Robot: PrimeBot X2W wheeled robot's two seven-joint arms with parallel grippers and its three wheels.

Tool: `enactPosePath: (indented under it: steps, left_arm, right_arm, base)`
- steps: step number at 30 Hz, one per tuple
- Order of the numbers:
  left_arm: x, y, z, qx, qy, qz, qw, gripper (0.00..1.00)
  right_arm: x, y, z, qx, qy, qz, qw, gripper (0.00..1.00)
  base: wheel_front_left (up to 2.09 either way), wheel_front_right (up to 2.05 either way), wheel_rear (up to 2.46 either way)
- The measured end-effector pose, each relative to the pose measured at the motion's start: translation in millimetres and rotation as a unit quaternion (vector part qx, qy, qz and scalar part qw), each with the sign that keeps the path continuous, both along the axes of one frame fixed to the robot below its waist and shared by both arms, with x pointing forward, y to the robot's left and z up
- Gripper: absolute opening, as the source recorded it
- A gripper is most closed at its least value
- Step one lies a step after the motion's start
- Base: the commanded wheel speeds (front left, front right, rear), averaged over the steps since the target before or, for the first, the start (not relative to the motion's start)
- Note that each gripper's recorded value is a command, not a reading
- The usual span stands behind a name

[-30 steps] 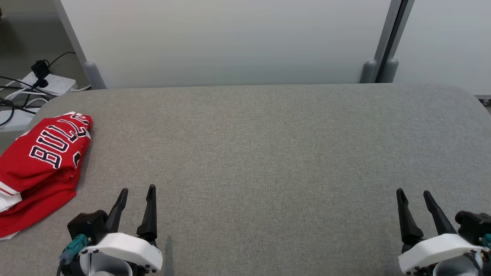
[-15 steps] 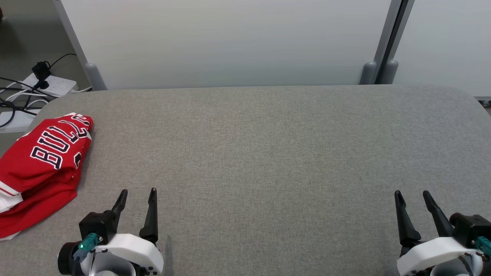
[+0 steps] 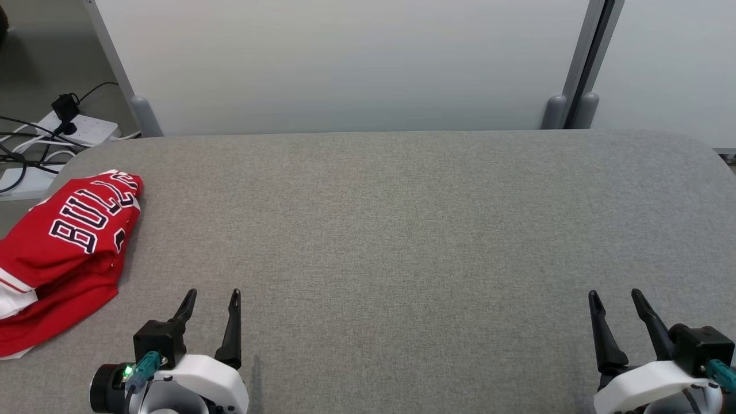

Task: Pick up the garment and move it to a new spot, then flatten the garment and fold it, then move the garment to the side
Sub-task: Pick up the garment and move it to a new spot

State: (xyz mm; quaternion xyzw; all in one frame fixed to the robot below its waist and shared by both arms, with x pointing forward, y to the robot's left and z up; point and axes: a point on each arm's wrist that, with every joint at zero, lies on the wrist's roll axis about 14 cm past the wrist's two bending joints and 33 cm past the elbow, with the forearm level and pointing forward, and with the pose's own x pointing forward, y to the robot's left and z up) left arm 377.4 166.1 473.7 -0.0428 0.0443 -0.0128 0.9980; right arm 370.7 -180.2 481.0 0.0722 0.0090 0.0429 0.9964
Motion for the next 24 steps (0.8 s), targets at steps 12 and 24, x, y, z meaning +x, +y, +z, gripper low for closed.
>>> enactPosePath:
  steps: [12,24]
  left_arm:
    - [-3,7,-2,-0.004,0.007,0.016,1.000,1.00]
    - [-17,41,0,-0.009,0.005,0.074,0.997,1.00]
  right_arm:
    - [1,-1,-5,0.002,0.009,0.001,1.000,1.00]
    - [17,37,-6,-0.014,0.010,0.062,0.998,1.00]
  base:
    - [0.00,0.00,0.00]
    - [0.00,0.00,0.00]
